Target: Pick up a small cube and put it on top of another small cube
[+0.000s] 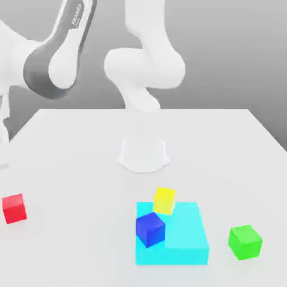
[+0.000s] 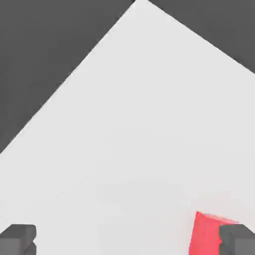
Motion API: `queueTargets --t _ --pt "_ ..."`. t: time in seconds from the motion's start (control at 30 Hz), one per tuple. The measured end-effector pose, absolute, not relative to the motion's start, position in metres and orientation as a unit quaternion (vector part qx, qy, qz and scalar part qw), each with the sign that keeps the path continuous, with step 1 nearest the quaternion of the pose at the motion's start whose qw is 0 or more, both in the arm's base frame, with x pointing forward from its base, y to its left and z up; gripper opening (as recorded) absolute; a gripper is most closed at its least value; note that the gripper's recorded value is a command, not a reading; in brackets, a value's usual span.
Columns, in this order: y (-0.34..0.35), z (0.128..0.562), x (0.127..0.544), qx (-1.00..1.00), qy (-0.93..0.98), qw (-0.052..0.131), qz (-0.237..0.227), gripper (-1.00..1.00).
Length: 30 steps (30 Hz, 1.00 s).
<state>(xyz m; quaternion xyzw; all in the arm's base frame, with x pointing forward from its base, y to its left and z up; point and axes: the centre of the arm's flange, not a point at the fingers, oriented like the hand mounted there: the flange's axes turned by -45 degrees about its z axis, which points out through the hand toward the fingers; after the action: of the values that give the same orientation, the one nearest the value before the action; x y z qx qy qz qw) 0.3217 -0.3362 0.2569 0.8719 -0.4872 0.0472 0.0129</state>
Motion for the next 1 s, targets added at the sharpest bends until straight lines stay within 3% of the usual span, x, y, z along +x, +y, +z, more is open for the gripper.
queueTargets --t 0.1,0.27,0.3,0.53,0.73,0.87,1.0 --pt "-0.346 0.204 0.287 0.849 -0.528 0.002 0.009 0.0" --pt "-0.348 0.142 0.278 0.843 -0.538 0.0 0.0 0.0" --pt "-0.348 0.134 0.277 0.843 -0.538 0.0 0.0 -1.0" --pt "-0.348 0.134 0.277 0.843 -0.538 0.0 0.0 -1.0" --pt "-0.34 0.195 0.286 0.845 -0.535 -0.002 0.001 -1.0" --pt "-0.245 0.231 0.364 0.869 -0.494 -0.016 0.004 -1.0" --pt "-0.128 0.263 0.41 0.893 -0.45 -0.02 0.002 -1.0"
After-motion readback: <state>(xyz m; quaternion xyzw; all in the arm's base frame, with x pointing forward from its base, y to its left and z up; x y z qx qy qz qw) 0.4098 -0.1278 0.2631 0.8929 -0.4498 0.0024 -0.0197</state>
